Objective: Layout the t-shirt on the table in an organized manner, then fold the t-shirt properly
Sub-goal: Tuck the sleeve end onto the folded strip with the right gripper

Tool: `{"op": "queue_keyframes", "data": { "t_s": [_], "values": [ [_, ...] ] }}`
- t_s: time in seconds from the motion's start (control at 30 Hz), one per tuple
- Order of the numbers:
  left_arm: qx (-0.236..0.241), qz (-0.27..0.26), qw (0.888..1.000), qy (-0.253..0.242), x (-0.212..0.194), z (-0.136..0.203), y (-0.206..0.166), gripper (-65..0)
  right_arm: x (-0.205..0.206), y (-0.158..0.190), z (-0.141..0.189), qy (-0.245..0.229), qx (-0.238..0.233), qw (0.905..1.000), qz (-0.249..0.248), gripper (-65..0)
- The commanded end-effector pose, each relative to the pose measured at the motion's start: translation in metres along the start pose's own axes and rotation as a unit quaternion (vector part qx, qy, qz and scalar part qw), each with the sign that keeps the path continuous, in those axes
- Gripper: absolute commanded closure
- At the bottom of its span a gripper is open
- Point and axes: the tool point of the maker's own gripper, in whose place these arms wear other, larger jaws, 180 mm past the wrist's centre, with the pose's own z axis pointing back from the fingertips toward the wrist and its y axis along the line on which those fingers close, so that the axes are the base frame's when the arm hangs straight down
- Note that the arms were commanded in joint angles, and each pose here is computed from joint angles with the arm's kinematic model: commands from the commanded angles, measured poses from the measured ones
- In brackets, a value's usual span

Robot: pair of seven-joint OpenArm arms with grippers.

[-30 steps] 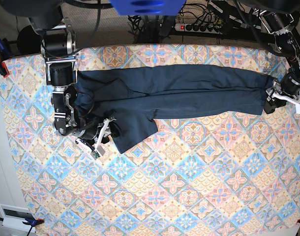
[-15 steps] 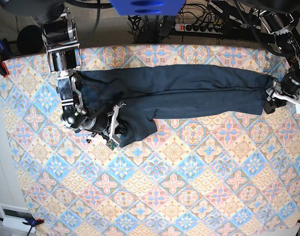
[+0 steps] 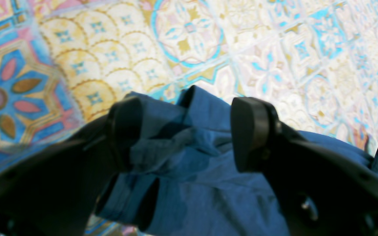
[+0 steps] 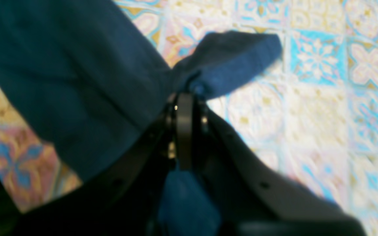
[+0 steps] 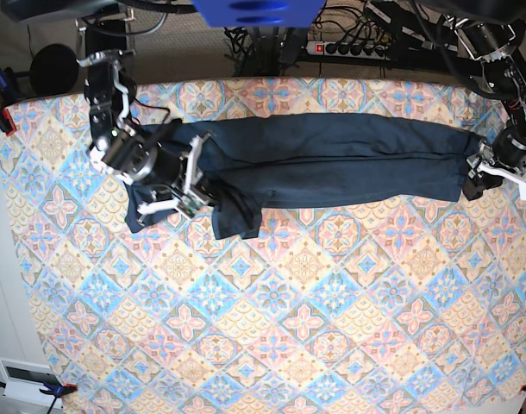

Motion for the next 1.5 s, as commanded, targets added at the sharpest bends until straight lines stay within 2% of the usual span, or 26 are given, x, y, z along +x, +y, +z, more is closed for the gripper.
{"op": "queue_keyframes", "data": {
  "t_s": [0.0, 0.17, 0.5, 0.67, 0.77, 0.9, 1.0, 1.17, 1.47],
  "values": [
    [-0.005, -0.011, 1.000, -0.025, 0.020, 0.004, -0.002, -41.4, -0.002, 0.002, 0.005, -0.002, 0.000, 1.0000, 0.002, -0.8],
    [-0.005, -0.011, 1.000, -0.025, 0.020, 0.004, -0.002, -41.4, -0.055, 0.018, 0.024, 0.068, 0.023, 0.9974, 0.012, -0.7],
    [0.003, -0.026, 0.999, -0.022, 0.027, 0.009, 0.004, -41.4, -0.065, 0.019, 0.027, 0.082, 0.024, 0.9963, 0.010, -3.0],
    [0.018, -0.043, 0.999, -0.005, 0.024, 0.017, 0.015, -42.1, -0.065, -0.006, 0.038, 0.077, -0.015, 0.9969, -0.002, -18.5],
    [0.026, -0.052, 0.998, 0.031, 0.017, 0.021, 0.021, -42.3, -0.060, -0.014, 0.044, 0.053, -0.019, 0.9978, -0.034, -24.9],
    [0.051, -0.072, 0.994, 0.061, 0.015, 0.027, 0.034, -50.1, -0.044, -0.020, 0.051, 0.003, -0.011, 0.9969, -0.077, -24.3],
    [0.081, -0.068, 0.990, 0.088, 0.002, 0.028, 0.056, -54.1, -0.043, -0.027, 0.056, -0.007, -0.019, 0.9959, -0.088, -24.3],
    [0.079, -0.076, 0.986, 0.128, -0.012, 0.005, 0.055, -53.7, -0.042, -0.028, 0.056, -0.007, -0.020, 0.9959, -0.087, -24.3],
    [0.049, -0.064, 0.988, 0.130, -0.025, -0.015, 0.030, -53.7, -0.042, -0.028, 0.056, -0.008, -0.020, 0.9959, -0.088, -24.3]
  ]
}}
